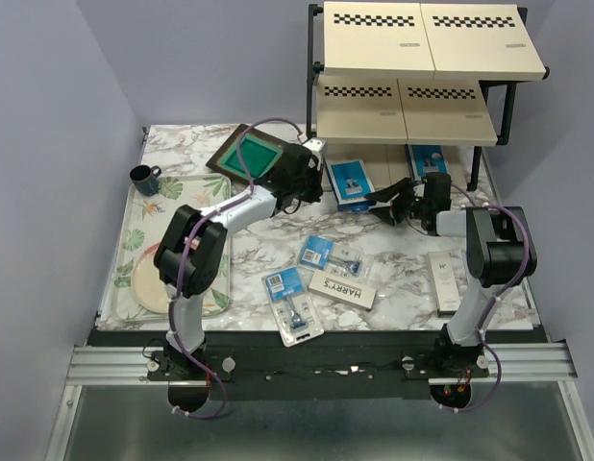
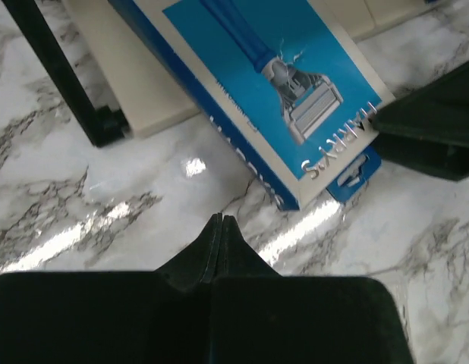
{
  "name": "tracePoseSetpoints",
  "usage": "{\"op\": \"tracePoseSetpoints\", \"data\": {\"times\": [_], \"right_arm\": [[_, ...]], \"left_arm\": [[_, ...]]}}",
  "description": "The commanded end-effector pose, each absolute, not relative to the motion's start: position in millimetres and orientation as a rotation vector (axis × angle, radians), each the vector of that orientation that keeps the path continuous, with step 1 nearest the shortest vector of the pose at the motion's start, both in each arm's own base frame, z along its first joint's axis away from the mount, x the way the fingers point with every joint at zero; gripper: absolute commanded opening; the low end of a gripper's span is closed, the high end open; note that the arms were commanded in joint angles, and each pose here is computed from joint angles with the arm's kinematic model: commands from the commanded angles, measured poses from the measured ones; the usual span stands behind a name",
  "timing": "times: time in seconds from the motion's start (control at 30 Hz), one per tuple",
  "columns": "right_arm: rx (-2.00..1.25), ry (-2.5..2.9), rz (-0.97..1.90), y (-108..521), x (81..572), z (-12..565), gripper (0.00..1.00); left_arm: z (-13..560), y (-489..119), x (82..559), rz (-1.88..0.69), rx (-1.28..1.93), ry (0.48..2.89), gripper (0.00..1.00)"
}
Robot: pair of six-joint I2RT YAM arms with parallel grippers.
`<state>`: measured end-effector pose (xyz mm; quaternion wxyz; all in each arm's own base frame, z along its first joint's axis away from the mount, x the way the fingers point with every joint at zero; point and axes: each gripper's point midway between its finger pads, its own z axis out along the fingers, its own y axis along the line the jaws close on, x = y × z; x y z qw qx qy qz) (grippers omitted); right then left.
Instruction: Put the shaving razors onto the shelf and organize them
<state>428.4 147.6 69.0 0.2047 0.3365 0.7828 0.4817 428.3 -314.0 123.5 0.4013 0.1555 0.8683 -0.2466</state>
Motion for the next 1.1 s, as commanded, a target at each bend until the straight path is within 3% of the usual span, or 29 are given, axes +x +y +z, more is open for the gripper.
{"op": "tracePoseSetpoints", "data": {"times": [0.0, 0.13, 0.5, 1.07], "right_arm": [[0.926, 2.198, 1.302, 144, 432, 61, 0.6], [0.925, 2.197, 1.305, 144, 432, 61, 0.58], [0.9, 2.222, 1.293, 148, 433, 54, 0.58], [0.801, 2.278, 1.3, 175, 435, 53, 0.57]], "left_arm": [[96, -309, 460, -0.495, 0.225, 2.214, 0.0], [77, -310, 450, -0.675, -0.008, 2.29, 0.0], [84, -341, 469, -1.095, -0.272, 2.21, 0.0], [79, -366, 503, -1.209, -0.373, 2.164, 0.0]]}}
